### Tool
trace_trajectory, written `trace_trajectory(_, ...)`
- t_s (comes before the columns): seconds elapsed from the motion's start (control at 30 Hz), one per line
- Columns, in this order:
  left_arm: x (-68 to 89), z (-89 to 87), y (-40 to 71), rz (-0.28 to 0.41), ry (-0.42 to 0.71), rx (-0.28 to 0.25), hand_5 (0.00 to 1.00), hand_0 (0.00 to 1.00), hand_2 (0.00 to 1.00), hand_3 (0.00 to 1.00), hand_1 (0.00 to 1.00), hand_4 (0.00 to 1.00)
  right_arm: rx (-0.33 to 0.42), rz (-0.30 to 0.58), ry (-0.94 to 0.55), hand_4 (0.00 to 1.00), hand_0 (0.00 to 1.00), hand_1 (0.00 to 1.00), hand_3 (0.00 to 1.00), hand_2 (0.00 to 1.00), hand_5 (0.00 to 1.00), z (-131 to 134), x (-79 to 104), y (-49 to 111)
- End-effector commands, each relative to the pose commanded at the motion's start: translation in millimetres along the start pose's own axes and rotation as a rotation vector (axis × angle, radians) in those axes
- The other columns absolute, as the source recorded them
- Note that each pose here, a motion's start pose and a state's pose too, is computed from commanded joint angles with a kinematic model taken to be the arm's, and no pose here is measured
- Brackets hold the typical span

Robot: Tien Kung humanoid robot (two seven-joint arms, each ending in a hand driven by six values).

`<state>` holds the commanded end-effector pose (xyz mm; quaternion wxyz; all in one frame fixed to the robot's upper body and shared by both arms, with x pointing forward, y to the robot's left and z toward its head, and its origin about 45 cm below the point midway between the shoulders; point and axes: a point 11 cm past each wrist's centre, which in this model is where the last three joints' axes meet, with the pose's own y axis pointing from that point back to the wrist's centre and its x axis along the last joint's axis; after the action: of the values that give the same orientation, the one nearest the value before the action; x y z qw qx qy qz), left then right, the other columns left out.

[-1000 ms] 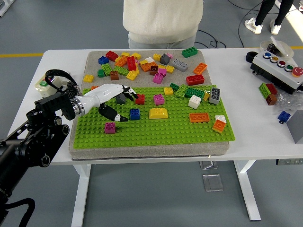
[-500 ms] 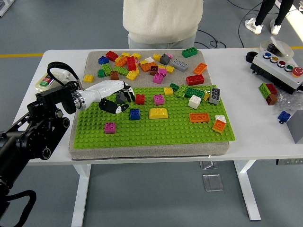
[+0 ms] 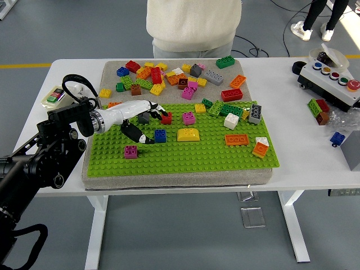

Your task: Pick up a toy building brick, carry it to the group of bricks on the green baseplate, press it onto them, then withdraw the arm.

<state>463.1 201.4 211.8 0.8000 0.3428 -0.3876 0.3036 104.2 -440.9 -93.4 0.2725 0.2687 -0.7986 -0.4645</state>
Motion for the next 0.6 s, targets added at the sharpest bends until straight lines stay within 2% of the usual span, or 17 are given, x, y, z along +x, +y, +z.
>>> trace_trajectory(0.6,-16.4,-12.1,-7.4,0.011,0.014,0.053,0.142,0.819,0.731,0.783,0.747,0.93,0.004,-0.002,0.008,0.908,0.73,0.656,0.569,0.703,0.499,-1.7,-1.1,0.1)
